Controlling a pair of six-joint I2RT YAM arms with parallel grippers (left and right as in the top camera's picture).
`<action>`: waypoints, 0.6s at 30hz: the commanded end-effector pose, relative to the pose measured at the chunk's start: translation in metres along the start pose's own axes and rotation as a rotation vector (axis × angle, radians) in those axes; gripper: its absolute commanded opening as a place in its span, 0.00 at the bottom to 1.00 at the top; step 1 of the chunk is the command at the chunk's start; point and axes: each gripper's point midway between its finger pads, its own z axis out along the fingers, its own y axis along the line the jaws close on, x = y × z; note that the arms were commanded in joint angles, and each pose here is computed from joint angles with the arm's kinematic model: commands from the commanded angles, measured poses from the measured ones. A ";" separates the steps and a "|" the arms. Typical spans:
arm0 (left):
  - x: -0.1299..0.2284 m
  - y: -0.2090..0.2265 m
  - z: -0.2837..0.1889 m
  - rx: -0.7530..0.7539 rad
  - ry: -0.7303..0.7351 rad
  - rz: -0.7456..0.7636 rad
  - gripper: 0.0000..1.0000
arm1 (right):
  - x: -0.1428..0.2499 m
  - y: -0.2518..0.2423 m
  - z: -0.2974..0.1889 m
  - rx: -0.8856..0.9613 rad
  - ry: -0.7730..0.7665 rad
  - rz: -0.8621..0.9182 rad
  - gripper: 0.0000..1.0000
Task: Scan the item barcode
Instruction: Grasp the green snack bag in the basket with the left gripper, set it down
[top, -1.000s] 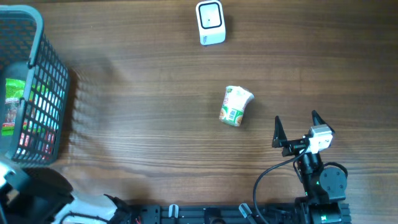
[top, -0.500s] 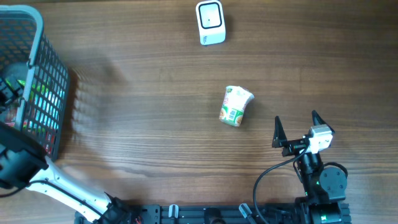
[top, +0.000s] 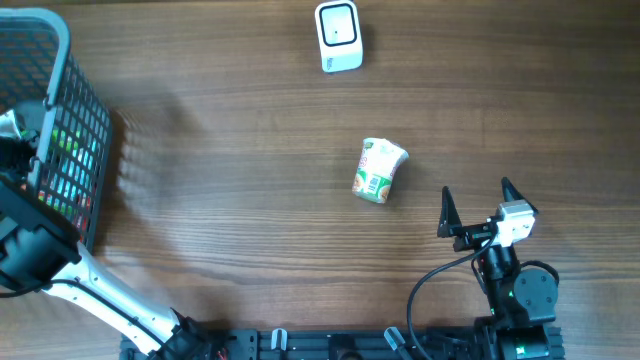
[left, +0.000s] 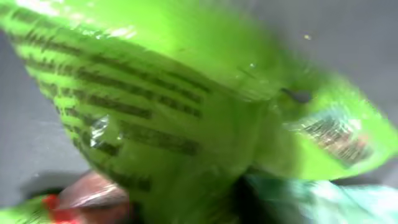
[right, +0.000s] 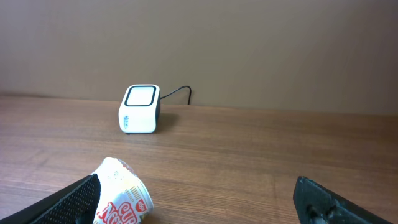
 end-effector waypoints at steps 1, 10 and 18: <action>0.045 -0.025 0.047 0.137 0.173 -0.019 0.04 | -0.001 -0.002 0.000 0.011 -0.008 0.011 1.00; -0.024 -0.035 -0.148 0.088 -0.185 -0.198 0.04 | -0.001 -0.002 0.000 0.011 -0.008 0.011 1.00; 0.003 -0.083 -0.343 0.215 -0.611 -0.273 0.03 | -0.001 -0.002 0.000 0.011 -0.008 0.011 1.00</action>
